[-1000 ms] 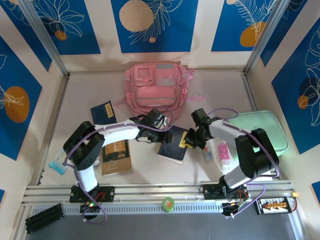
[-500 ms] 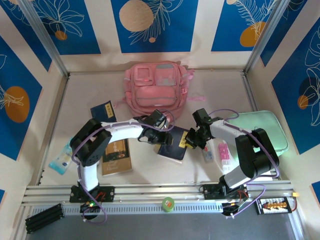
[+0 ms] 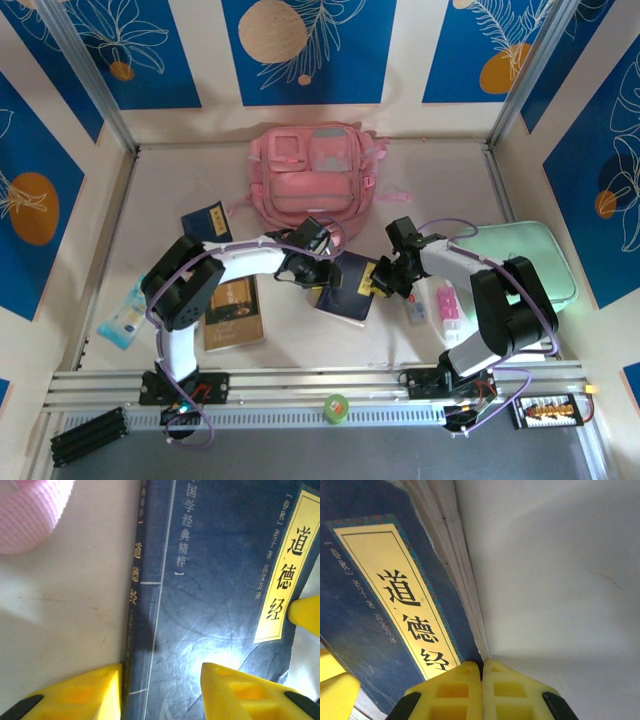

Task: Pack the student bag
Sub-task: Pick up the book at the center of the table.

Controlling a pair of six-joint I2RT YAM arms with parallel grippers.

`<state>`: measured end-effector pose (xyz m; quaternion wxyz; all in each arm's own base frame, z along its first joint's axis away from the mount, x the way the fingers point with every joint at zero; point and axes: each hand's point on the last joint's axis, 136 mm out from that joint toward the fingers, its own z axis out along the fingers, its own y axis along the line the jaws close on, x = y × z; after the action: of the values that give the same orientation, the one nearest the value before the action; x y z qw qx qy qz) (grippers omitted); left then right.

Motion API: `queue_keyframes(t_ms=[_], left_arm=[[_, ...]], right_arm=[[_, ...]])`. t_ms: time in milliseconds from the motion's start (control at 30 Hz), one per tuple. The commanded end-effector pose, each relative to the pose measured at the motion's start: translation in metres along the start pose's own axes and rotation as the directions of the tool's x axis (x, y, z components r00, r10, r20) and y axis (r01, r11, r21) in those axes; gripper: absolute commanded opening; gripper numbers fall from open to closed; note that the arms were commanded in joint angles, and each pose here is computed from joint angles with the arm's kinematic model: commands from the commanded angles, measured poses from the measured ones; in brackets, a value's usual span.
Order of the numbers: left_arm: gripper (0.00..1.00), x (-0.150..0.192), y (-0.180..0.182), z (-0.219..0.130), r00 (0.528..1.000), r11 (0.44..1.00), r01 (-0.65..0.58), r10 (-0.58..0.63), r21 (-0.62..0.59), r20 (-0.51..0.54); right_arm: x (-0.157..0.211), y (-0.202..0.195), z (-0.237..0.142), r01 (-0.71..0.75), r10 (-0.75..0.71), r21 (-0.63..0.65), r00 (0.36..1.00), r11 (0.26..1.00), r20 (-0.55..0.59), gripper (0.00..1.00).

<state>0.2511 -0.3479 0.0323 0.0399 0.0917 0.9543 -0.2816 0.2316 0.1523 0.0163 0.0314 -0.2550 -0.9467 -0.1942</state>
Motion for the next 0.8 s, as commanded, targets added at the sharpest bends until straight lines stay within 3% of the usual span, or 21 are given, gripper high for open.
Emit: queue_keyframes(t_ms=[0, 267, 567, 667, 767], left_arm=[[0.41, 0.000, -0.071, -0.024, 0.995, 0.958, -0.095, 0.092, 0.272, 0.024], [0.35, 0.012, -0.084, -0.043, 0.991, 0.914, -0.131, 0.118, 0.384, 0.057], [0.24, 0.006, -0.067, -0.033, 0.995, 0.954, -0.097, 0.085, 0.284, 0.053], [0.14, 0.003, -0.068, -0.040, 0.993, 0.959, -0.109, 0.095, 0.261, 0.066], [0.02, -0.007, -0.070, -0.057, 0.988, 0.964, -0.132, 0.108, 0.229, 0.114]], right_arm=[[0.004, -0.039, 0.025, -0.044, 0.045, 0.133, 0.999, 0.990, -0.006, 0.00], [0.005, -0.038, 0.023, -0.039, 0.040, 0.124, 0.999, 0.991, -0.004, 0.00], [0.005, -0.037, 0.019, -0.032, 0.031, 0.123, 0.999, 0.992, 0.009, 0.00], [0.002, -0.030, 0.009, -0.008, 0.005, 0.107, 0.999, 0.994, 0.031, 0.05], [-0.005, -0.017, -0.012, 0.032, -0.039, 0.075, 0.995, 0.997, 0.091, 0.17]])
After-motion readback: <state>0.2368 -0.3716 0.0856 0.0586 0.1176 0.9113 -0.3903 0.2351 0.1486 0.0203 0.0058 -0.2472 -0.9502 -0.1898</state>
